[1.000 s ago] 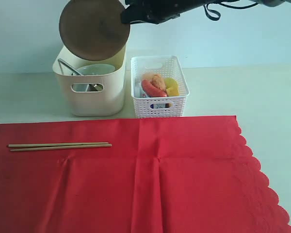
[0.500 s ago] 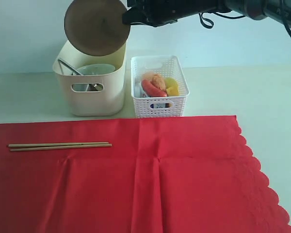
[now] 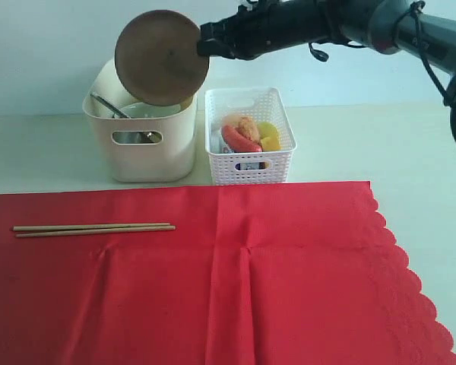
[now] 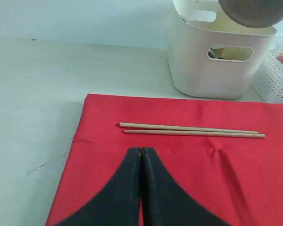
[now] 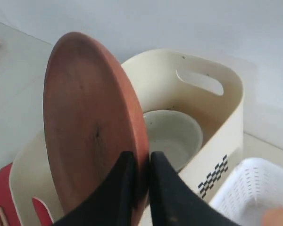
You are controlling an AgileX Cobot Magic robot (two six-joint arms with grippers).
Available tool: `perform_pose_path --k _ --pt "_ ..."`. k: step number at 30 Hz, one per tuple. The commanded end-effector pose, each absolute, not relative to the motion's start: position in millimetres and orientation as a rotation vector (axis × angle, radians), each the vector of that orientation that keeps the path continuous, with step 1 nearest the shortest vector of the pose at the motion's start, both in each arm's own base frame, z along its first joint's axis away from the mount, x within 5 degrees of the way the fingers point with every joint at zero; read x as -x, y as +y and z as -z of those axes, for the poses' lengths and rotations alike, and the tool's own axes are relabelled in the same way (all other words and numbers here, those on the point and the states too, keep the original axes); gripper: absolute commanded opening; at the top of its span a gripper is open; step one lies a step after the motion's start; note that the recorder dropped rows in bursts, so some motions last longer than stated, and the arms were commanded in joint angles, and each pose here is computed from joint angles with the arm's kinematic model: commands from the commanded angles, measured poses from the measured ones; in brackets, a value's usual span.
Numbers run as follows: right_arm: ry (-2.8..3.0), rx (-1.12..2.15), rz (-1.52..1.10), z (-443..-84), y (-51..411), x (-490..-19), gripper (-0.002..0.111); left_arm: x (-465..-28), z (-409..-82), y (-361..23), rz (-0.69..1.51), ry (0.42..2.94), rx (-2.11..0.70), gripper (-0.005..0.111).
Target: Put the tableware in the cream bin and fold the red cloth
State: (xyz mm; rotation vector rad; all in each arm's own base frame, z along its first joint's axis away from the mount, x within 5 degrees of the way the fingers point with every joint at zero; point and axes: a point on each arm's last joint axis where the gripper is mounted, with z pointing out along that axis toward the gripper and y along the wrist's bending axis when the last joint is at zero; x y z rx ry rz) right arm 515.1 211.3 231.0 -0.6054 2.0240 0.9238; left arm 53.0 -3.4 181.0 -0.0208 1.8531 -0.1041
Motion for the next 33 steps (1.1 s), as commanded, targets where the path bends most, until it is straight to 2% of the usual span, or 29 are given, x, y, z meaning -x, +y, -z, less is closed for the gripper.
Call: perform_pose_path --k 1,7,11,18,26,33 --pt "2.024 0.618 -0.937 -224.8 211.1 -516.7 0.009 -53.0 -181.0 -4.1 0.119 1.842 0.021 0.000" --pt "2.002 0.650 -0.939 -229.0 211.8 -514.9 0.045 -53.0 -181.0 -4.1 0.119 1.842 0.021 0.000" --pt "1.974 0.676 -0.942 -243.2 211.6 -510.7 0.056 -53.0 -181.0 -4.1 0.119 1.842 0.021 0.000" --pt "2.004 0.761 -0.929 -283.0 206.0 -491.1 0.056 -53.0 -181.0 -4.1 0.119 1.842 0.021 0.000" --pt "2.244 0.748 -0.805 -316.4 189.0 -464.4 0.046 -53.0 -181.0 -4.1 0.119 1.842 0.021 0.000" --pt "2.391 0.753 -0.732 -337.1 177.0 -442.2 0.018 -53.0 -181.0 -4.1 0.119 1.842 0.021 0.000"
